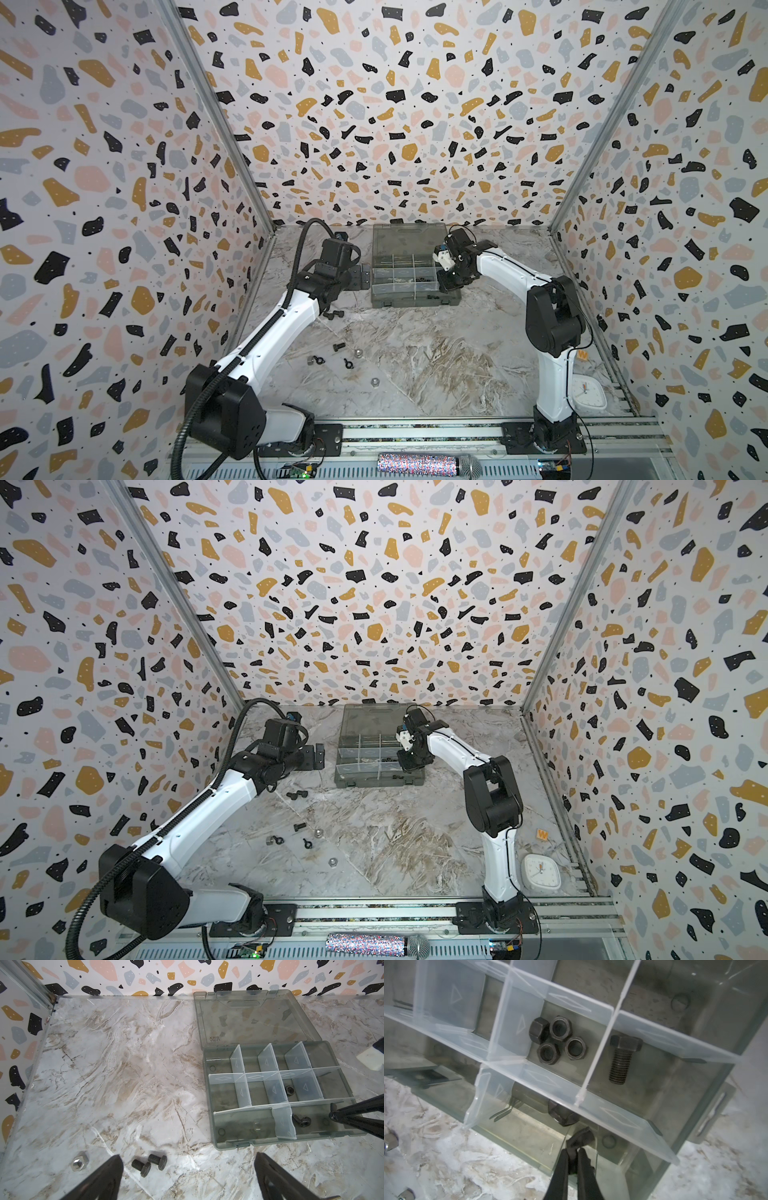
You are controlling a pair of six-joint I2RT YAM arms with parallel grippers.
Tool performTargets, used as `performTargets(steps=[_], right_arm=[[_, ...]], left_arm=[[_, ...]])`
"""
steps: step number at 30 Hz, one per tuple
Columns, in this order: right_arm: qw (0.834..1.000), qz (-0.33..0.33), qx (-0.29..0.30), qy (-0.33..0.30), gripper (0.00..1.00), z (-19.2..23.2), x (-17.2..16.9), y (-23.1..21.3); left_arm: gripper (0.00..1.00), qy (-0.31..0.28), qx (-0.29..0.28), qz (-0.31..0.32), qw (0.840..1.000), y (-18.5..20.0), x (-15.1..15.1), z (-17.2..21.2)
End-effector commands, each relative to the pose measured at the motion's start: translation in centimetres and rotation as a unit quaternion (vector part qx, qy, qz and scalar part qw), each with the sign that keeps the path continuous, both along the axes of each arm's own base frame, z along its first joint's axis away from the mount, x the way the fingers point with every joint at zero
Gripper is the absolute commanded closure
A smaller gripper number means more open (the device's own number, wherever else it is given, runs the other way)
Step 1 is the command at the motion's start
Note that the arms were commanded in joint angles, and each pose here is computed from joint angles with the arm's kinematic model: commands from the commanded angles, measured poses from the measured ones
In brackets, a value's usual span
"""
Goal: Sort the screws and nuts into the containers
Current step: 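Carry the wing nut over the box and release it with the right gripper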
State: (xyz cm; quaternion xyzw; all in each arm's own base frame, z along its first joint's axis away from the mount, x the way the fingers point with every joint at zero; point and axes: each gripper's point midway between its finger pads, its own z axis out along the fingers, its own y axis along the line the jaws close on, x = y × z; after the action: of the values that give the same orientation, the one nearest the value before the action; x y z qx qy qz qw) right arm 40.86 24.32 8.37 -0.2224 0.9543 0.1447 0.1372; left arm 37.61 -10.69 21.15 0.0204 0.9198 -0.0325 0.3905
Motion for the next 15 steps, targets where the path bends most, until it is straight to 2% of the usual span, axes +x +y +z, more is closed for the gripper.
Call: performTargets(steps=[1, 4, 8, 12, 15], right_arm=[[1.0, -0.001, 0.006, -0.01, 0.79, 1.1, 0.8, 0.3], [1.0, -0.001, 0.007, -0.011, 0.72, 1.2, 0.9, 0.3], [1.0, -0.002, 0.014, -0.019, 0.69, 2.4, 1.0, 0.5], [0.998, -0.013, 0.016, -0.059, 0.69, 5.9, 2.0, 0.3], [0.994, -0.027, 0.024, -0.104, 0.63, 9.7, 3.3, 0.3]], left_arm=[[0.0, -0.013, 0.004, -0.011, 1.0, -0.3, 0.9, 1.2], [0.0, -0.009, 0.012, -0.01, 1.0, -0.1, 1.0, 1.0], [0.0, -0.004, 0.017, -0.008, 1.0, 0.0, 1.0, 0.6], [0.0, -0.003, 0.019, -0.001, 1.0, 0.3, 0.8, 0.4], [0.0, -0.003, 0.023, 0.006, 1.0, 0.7, 0.7, 0.3]])
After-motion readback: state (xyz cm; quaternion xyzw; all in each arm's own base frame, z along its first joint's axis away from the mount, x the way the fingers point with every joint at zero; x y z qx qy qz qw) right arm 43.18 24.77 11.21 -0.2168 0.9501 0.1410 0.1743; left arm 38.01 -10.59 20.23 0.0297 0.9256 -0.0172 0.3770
